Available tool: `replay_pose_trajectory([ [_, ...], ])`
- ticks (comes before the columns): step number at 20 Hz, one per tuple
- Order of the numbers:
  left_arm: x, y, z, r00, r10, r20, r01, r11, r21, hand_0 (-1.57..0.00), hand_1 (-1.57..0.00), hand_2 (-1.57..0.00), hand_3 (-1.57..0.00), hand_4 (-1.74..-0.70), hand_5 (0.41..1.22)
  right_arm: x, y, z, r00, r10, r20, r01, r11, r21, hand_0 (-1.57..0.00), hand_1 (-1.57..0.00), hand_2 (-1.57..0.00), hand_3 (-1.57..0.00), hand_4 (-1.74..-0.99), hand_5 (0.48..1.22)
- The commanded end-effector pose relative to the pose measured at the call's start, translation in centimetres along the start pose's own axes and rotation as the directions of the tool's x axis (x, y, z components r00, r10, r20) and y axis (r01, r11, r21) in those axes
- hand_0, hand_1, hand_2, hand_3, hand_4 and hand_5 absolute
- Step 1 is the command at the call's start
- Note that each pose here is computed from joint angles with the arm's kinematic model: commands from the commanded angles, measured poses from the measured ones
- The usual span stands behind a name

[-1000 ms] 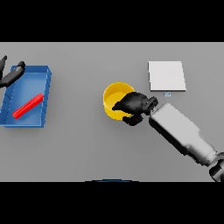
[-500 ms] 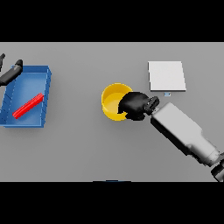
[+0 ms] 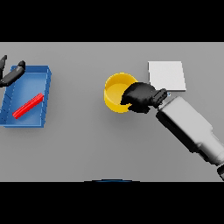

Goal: Pick up the red beaker and tilt it to pour out 1 green nut into yellow bowl. Pick up the yellow bowl and place it on the metallic measuring scale.

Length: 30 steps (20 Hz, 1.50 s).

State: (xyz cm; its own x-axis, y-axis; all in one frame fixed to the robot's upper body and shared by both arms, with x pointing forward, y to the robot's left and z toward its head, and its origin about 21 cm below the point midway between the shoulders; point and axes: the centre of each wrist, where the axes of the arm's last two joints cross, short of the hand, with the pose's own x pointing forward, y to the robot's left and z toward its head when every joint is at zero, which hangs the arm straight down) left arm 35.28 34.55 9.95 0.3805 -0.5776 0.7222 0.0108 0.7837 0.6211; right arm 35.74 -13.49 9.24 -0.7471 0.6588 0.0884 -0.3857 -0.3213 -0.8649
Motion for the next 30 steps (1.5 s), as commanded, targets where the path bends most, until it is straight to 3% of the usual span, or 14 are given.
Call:
replay_pose_trajectory([
  [1, -0.1, 0.1, 0.0, 1.0, -0.006, 0.002, 0.006, 1.0, -0.003, 0.0, 0.0, 0.0, 0.0, -0.72, 0.692, -0.3, -0.5, 0.6, 1.0, 0.003, -0.006, -0.003, 1.0, -0.002, -1.56, -1.56, -1.43, -1.23, -1.737, 1.218],
  [4, -0.1, 0.2, -0.1, 1.0, -0.019, -0.002, 0.019, 1.0, -0.004, 0.0, 0.0, 0.0, 0.0, -0.71, 0.686, -1.3, -1.7, 2.2, 0.997, 0.01, -0.074, -0.015, 0.998, -0.06, -1.57, -1.57, -1.46, -1.18, -1.739, 1.22],
  [8, 0.0, 0.1, 0.1, 1.0, -0.006, 0.001, 0.006, 1.0, 0.005, 0.0, 0.0, 0.0, 0.0, -0.72, 0.688, -1.6, -1.5, 2.8, 0.994, 0.003, -0.107, -0.011, 0.997, -0.074, -1.56, -1.57, -1.52, -1.16, -1.74, 1.22],
  [12, 0.1, 0.0, 0.6, 1.0, -0.007, 0.009, 0.007, 1.0, 0.008, 0.0, 0.0, 0.0, 0.0, -0.73, 0.71, -3.7, -2.4, 4.0, 0.984, 0.01, -0.176, -0.031, 0.992, -0.122, -1.57, -1.57, -1.53, -1.15, -1.741, 1.221],
  [24, 0.6, 0.4, 0.8, 0.999, -0.014, -0.034, 0.014, 1.0, 0.005, 0.0, 0.0, 0.0, 0.0, -0.72, 0.732, -11.4, -0.3, 5.3, 0.921, -0.089, -0.378, 0.024, 0.985, -0.173, -1.57, -1.57, -1.52, -1.16, -1.741, 1.221],
  [28, 0.7, 0.3, 1.0, 1.0, -0.007, -0.025, 0.007, 1.0, 0.006, 0.0, 0.0, 0.0, 0.0, -0.72, 0.714, -13.1, 1.7, 5.0, 0.903, -0.13, -0.41, 0.062, 0.983, -0.174, -1.57, -1.57, -1.46, -1.27, -1.741, 1.221],
  [30, 0.8, 0.4, 0.8, 0.999, -0.009, -0.04, 0.009, 1.0, 0.005, 0.0, 0.0, 0.0, 0.0, -0.72, 0.712, -13.5, 1.7, 4.7, 0.895, -0.157, -0.417, 0.091, 0.98, -0.174, -1.57, -1.57, -1.44, -1.32, -1.741, 1.221],
])
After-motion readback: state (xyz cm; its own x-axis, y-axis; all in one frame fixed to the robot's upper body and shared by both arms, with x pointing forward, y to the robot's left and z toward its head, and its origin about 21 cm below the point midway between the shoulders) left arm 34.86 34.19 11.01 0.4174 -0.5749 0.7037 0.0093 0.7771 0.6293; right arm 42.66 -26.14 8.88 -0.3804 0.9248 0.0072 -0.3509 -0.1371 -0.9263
